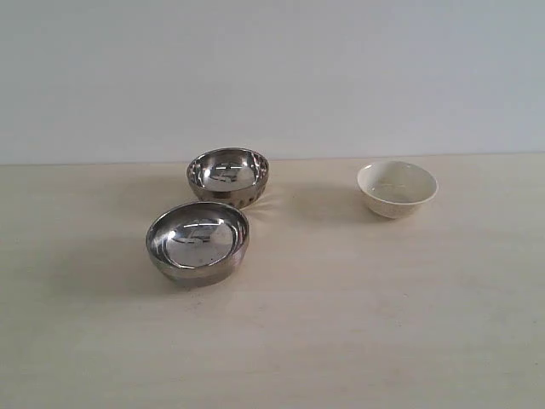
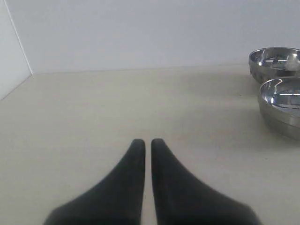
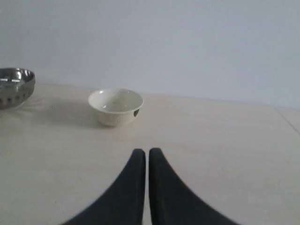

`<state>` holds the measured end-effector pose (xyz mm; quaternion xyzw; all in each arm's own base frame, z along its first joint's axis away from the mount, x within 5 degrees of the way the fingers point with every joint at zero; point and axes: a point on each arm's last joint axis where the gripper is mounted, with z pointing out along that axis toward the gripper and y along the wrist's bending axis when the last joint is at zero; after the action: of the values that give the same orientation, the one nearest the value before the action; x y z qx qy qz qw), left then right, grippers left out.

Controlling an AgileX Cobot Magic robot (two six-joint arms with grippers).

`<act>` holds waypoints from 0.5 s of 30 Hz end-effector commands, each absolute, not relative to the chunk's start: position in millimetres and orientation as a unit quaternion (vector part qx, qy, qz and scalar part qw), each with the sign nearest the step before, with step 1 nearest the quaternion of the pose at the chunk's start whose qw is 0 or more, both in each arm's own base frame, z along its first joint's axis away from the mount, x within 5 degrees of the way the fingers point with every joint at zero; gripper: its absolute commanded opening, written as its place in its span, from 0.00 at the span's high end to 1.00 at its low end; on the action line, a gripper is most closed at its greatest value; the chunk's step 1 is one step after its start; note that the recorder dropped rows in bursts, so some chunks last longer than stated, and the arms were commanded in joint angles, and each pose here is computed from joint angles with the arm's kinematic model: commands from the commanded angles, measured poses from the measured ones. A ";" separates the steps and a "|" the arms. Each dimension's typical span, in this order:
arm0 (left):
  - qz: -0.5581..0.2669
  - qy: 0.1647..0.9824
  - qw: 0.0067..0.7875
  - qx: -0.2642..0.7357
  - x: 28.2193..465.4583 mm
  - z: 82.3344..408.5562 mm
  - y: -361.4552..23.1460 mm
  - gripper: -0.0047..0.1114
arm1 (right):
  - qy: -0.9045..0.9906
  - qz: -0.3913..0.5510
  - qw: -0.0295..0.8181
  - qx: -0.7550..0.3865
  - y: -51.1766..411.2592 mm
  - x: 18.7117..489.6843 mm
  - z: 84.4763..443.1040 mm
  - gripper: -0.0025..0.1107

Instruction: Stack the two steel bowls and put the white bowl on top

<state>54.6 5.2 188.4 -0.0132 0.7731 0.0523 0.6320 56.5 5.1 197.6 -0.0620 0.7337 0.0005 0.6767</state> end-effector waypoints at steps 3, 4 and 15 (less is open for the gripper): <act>0.048 0.773 0.632 -0.018 54.5 187.4 5.2 0.92 | 0.641 -0.011 0.766 -0.053 3.7 55.0 221.0 0.98; 0.048 0.773 0.632 -0.018 54.5 187.4 5.2 0.92 | 0.621 -0.009 0.782 -0.049 3.5 54.1 225.6 0.98; 0.048 0.773 0.632 -0.018 54.5 187.4 5.2 0.92 | 0.311 0.115 0.943 0.030 -1.1 19.7 278.5 0.98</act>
<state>54.6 5.2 188.4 -0.0132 0.7731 0.0523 0.6320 33.3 0.3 266.2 0.0057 0.4058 0.0525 0.9124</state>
